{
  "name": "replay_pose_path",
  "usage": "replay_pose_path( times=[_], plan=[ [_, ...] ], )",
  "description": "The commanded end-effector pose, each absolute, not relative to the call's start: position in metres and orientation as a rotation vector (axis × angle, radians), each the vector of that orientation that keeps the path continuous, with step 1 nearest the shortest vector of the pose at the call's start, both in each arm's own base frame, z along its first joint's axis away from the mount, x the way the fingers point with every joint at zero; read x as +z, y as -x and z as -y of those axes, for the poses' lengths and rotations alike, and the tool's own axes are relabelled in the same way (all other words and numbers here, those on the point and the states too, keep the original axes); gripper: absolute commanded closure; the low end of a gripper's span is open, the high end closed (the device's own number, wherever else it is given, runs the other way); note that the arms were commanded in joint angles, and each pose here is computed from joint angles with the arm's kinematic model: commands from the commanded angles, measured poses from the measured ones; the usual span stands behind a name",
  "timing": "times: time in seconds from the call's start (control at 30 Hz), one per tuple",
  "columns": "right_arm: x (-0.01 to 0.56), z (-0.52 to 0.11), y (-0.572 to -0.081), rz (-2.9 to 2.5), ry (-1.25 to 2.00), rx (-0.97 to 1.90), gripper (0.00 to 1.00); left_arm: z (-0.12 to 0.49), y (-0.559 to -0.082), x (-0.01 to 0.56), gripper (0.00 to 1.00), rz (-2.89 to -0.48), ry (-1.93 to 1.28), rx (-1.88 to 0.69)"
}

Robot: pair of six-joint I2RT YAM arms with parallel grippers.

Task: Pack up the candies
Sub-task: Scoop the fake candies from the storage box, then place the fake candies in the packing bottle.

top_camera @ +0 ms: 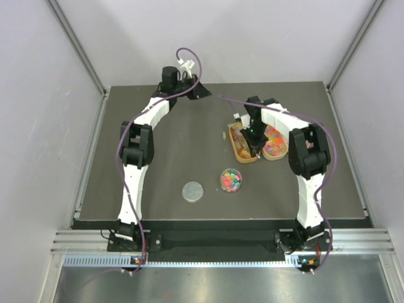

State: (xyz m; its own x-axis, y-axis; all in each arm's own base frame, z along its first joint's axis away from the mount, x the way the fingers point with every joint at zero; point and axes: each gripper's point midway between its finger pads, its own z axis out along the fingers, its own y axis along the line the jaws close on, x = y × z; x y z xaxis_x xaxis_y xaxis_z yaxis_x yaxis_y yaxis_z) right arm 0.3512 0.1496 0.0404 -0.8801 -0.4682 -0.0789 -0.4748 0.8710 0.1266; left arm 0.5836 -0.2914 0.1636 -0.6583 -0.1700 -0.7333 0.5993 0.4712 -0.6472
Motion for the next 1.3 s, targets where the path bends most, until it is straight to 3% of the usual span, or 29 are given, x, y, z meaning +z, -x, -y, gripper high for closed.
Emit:
replay_pose_path(
  times=[0.0, 0.47, 0.7, 0.93, 1.27],
  plan=[
    [0.055, -0.15, -0.364, -2.879, 0.715, 0.233, 1.0, 0.276, -0.566, 0.214, 0.88, -1.909, -0.431, -1.232],
    [0.075, -0.15, -0.37, -2.685, 0.72, 0.238, 1.0, 0.245, -0.542, 0.212, 0.89, -1.998, -0.433, -1.076],
    [0.149, -0.145, -0.373, -2.347, 0.788, 0.195, 1.0, 0.214, -0.539, 0.244, 0.89, -1.969, -0.42, -0.922],
    [0.156, -0.144, -0.339, -2.134, 0.94, 0.227, 1.0, 0.199, -0.519, 0.262, 0.89, -1.959, -0.416, -0.846],
    [0.143, -0.091, -0.263, -2.123, 1.497, 0.012, 1.0, 0.19, -0.49, 0.246, 0.89, -2.023, -0.431, -0.829]
  ],
)
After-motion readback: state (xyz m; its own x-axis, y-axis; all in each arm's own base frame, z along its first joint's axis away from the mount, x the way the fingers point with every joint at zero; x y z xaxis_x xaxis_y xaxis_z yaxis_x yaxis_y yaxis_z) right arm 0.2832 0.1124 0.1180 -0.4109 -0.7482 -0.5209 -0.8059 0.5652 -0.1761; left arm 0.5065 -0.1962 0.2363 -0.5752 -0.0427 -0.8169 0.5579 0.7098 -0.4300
